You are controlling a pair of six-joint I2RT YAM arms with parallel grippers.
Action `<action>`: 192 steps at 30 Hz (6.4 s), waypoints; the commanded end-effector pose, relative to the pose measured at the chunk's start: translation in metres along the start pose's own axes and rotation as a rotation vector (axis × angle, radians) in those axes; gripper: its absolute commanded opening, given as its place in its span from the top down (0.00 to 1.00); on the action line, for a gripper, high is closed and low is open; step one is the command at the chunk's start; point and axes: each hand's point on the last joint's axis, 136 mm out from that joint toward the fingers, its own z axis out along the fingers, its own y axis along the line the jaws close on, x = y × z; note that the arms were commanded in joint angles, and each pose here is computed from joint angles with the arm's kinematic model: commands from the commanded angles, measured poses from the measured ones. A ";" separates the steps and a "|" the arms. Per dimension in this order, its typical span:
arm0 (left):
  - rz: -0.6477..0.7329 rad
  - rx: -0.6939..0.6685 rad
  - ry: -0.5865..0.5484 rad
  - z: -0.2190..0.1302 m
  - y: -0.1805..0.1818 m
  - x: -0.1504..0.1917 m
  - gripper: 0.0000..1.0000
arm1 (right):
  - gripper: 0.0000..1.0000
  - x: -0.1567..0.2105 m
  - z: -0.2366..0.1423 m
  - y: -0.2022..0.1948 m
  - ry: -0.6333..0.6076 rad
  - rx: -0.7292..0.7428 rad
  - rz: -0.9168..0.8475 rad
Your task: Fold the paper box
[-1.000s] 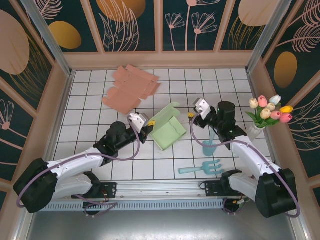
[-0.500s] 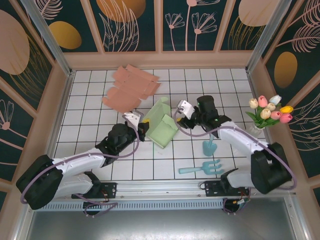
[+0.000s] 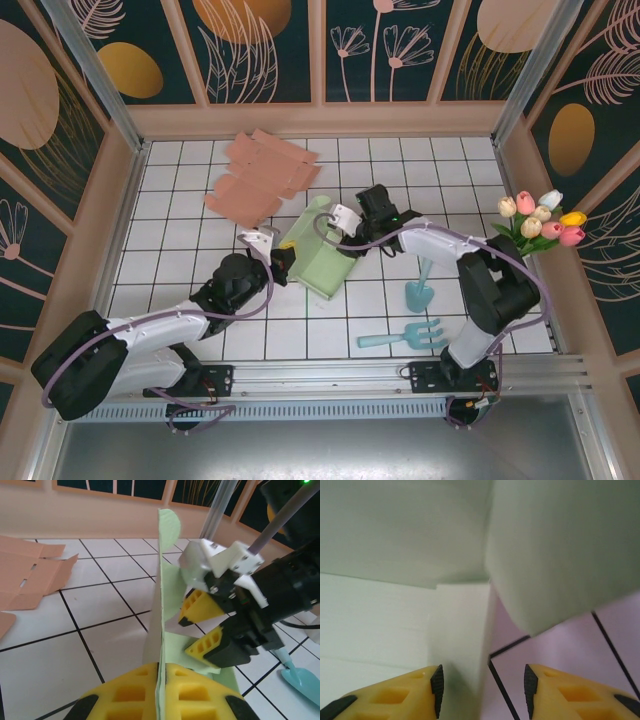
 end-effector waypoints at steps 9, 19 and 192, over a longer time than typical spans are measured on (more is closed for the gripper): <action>-0.054 -0.031 -0.048 -0.004 0.007 -0.005 1.00 | 0.74 0.036 0.029 0.012 0.157 -0.037 -0.071; -0.172 -0.183 -0.100 -0.016 0.035 -0.010 1.00 | 0.96 0.088 0.038 0.007 0.370 0.160 -0.344; -0.327 -0.094 -0.179 -0.048 0.030 -0.013 1.00 | 1.00 0.029 0.045 -0.028 0.065 0.559 -0.104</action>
